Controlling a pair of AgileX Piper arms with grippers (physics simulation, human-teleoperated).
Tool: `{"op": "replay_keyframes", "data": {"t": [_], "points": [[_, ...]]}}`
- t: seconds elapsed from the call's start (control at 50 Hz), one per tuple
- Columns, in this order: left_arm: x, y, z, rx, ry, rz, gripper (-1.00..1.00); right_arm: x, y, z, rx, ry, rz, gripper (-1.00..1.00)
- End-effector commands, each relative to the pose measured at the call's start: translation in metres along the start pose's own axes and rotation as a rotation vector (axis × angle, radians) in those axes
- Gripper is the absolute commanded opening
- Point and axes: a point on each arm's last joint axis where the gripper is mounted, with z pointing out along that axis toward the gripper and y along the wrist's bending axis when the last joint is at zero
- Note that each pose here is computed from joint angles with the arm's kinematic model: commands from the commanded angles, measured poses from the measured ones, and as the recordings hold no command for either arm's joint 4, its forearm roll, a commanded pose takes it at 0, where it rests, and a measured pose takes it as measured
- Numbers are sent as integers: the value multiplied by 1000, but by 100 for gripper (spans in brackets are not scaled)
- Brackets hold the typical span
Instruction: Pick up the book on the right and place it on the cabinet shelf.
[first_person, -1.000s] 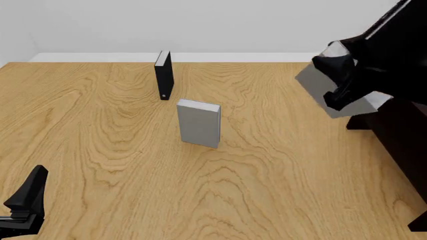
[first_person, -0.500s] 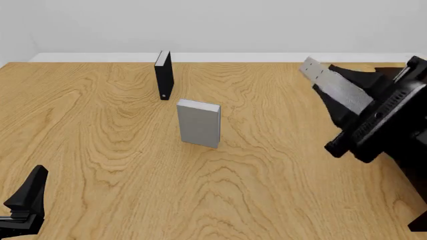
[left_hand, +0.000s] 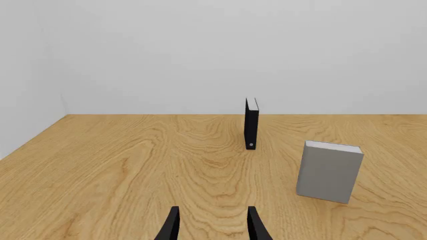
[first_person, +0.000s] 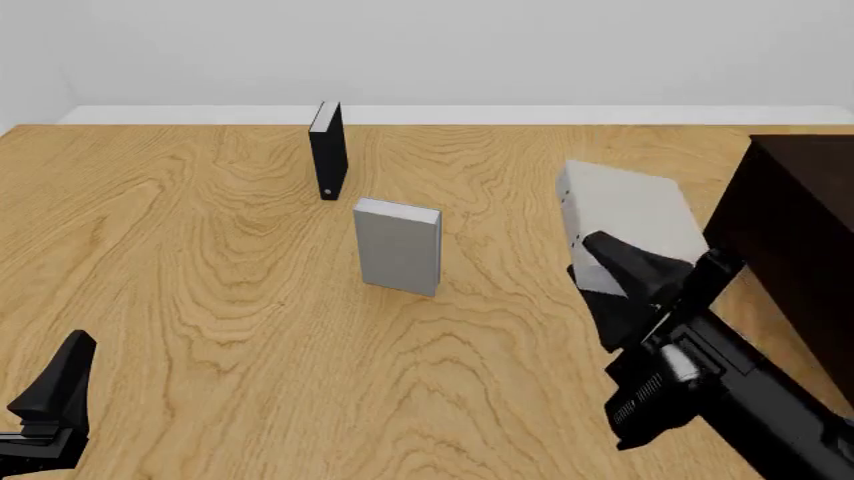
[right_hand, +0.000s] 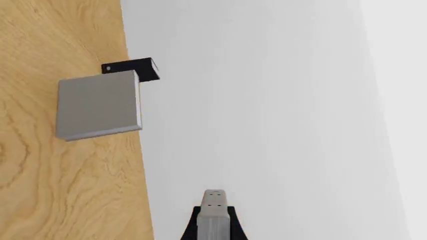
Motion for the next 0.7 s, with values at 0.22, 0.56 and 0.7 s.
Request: {"op": "replay_keyframes", "data": {"t": [0.22, 0.56, 0.7], "points": [[0, 0, 0, 0, 0, 0, 100, 11, 11, 4, 45, 46, -87, -100], [0, 0, 0, 0, 0, 0, 100, 34, 3, 4, 31, 179, -13, -100], [0, 0, 0, 0, 0, 0, 100, 41, 10, 3, 4, 213, -9, -100]]}}
